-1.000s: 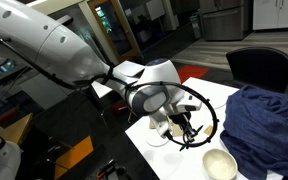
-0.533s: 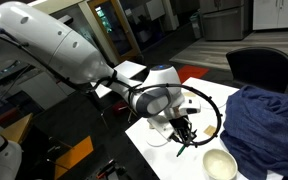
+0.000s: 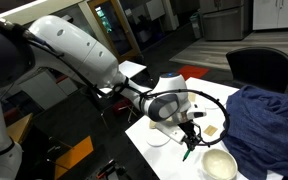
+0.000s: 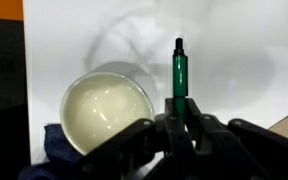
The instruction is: Put he pen on the table then move the bowl to the left
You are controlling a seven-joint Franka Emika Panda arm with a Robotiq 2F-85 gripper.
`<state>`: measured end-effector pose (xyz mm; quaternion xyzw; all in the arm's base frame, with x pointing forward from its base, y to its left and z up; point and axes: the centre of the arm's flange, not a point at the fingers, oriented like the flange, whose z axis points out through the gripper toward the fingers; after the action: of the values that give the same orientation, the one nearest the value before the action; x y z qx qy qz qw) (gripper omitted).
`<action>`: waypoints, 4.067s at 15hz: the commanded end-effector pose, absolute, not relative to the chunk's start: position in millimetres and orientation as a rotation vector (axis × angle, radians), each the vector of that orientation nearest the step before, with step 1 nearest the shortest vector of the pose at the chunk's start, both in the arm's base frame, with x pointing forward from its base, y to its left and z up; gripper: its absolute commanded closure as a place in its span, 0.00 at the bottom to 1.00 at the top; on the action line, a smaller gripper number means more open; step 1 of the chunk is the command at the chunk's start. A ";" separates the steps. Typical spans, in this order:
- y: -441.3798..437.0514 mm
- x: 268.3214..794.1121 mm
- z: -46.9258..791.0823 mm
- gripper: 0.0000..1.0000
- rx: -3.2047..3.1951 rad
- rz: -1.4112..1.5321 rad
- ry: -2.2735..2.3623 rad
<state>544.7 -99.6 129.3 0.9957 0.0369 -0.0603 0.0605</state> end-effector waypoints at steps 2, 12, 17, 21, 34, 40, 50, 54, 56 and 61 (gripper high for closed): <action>-90.3 564.0 108.1 0.97 3.002 -0.217 0.206; -69.7 584.4 65.1 0.97 3.005 -0.217 0.236; -69.8 589.0 40.0 0.97 2.996 -0.246 0.239; -68.2 588.5 29.8 0.61 2.979 -0.259 0.240; -52.0 581.9 110.6 0.00 2.940 -0.082 0.076; -66.8 570.9 145.6 0.00 2.839 0.100 -0.206; -107.3 555.1 123.3 0.00 2.869 0.049 -0.351; -118.6 553.9 107.8 0.00 2.913 0.000 -0.336; -125.3 552.7 99.0 0.00 2.928 -0.019 -0.321; -137.0 553.2 79.7 0.00 2.949 -0.067 -0.249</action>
<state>546.4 -131.7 89.1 0.9891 -0.1030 -0.0233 0.1029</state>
